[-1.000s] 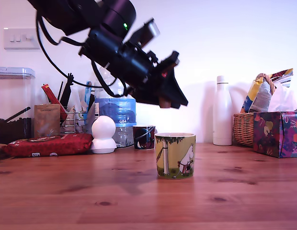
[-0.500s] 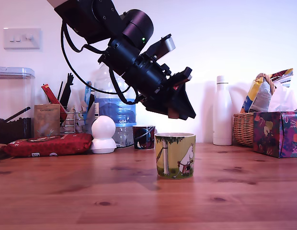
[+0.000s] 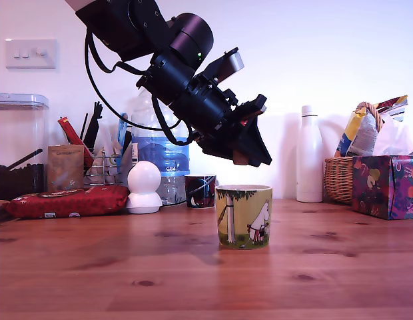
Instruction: Pick up the coffee capsules from the table one by one and drop them inside the nearest coffee cup
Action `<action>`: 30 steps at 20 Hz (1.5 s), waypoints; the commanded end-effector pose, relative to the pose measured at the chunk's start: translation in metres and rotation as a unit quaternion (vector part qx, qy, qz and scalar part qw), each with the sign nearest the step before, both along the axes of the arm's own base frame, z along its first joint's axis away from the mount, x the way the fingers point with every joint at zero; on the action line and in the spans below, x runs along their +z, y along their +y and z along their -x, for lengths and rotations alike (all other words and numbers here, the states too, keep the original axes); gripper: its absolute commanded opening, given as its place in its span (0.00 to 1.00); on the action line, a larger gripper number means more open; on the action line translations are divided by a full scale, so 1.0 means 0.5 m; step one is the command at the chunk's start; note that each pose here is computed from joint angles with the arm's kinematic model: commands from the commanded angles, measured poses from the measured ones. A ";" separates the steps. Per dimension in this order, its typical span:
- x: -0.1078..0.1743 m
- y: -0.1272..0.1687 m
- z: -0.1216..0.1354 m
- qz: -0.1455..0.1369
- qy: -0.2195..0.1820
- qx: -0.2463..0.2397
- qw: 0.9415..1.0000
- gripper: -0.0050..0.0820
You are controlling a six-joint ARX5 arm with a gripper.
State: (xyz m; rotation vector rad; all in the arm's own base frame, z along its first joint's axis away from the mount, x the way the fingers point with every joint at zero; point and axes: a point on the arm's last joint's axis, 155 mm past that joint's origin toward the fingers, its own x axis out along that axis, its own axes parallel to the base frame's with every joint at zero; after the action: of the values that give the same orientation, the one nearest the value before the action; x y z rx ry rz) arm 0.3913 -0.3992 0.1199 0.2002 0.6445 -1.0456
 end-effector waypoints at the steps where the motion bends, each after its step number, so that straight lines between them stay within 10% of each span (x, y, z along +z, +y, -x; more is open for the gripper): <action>1: -0.024 -0.009 -0.001 -0.005 0.003 -0.004 1.000 0.21; 6: -0.022 0.008 -0.027 -0.011 -0.010 0.019 1.000 0.98; 12: -0.020 0.011 -0.031 -0.010 -0.011 0.022 1.000 0.97; 16: -0.019 0.012 -0.030 -0.011 -0.010 0.021 1.000 0.78; 20: -0.012 0.016 -0.020 -0.013 -0.004 0.018 1.000 0.03; 30: -0.016 0.024 0.008 -0.012 0.012 0.005 1.000 0.03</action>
State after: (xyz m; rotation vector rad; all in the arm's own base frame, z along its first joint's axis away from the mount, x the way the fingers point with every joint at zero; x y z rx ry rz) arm 0.3931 -0.3912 0.1137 0.2028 0.6737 -1.0270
